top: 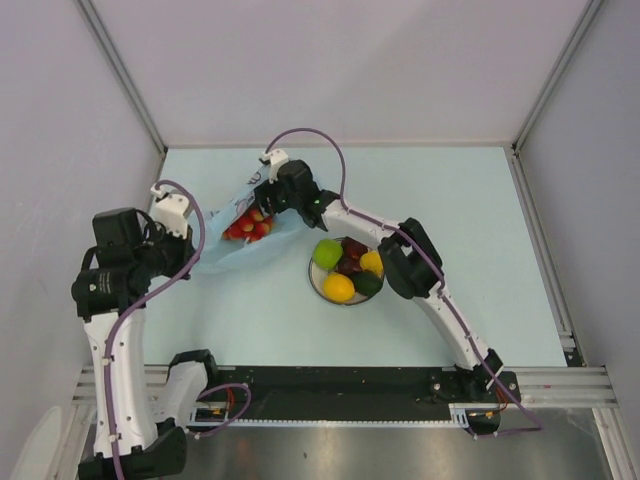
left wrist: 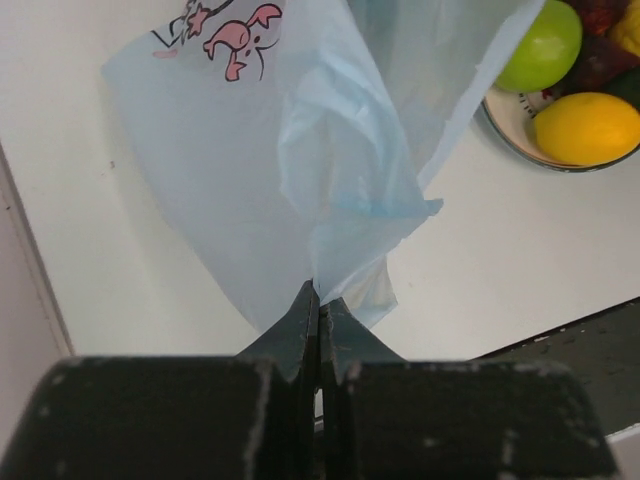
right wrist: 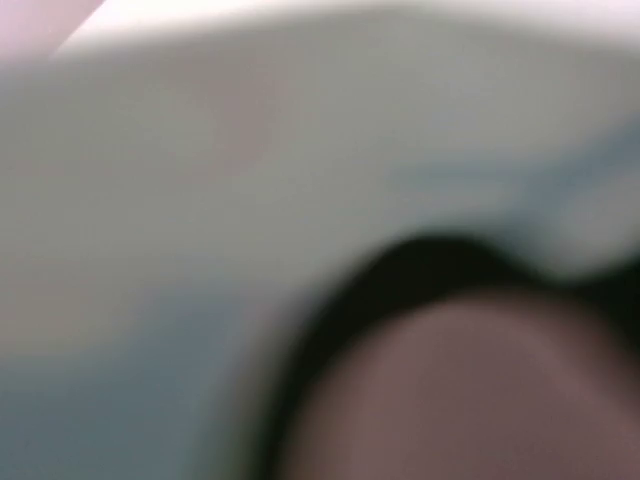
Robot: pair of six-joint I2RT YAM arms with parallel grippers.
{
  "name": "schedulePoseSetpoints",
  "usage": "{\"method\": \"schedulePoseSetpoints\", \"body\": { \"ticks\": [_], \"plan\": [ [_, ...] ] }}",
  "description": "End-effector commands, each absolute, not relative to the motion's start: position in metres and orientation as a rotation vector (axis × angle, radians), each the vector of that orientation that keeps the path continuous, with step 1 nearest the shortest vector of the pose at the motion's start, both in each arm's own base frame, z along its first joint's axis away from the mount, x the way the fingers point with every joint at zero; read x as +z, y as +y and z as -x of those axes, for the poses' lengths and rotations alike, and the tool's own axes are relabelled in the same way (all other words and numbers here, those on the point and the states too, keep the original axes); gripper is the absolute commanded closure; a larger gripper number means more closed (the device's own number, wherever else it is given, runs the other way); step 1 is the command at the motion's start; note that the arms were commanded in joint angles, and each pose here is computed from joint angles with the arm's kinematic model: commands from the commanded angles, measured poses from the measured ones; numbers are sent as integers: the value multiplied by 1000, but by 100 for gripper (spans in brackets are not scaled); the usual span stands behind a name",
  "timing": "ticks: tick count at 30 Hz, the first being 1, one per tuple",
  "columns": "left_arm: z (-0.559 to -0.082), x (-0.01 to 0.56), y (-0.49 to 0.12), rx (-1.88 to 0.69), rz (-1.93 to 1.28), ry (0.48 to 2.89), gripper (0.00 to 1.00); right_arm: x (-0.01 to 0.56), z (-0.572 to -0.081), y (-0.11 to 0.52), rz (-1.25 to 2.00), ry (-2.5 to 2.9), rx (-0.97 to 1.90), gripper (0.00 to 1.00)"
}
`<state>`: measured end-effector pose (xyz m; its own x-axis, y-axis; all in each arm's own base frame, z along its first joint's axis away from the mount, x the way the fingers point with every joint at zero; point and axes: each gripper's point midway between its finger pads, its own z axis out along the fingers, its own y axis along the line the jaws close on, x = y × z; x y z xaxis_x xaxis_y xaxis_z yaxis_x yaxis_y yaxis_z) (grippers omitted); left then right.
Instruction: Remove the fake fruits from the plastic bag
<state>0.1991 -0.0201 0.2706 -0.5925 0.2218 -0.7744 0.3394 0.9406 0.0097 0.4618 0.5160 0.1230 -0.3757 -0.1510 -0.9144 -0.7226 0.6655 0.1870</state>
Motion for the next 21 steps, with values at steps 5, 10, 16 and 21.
{"method": "schedulePoseSetpoints", "body": {
  "ticks": [5,10,16,21],
  "plan": [
    [-198,273,-33,-289,-387,2252,100,138,-479,552,582,1812,1013,30],
    [-206,267,-33,-325,-380,2310,100,124,-475,572,582,1779,1125,28],
    [-209,263,-31,-328,-371,2339,100,125,-469,589,668,1656,1180,54],
    [-212,258,-28,-307,-355,2344,100,147,-465,585,743,1585,1211,100]
  ]
}}
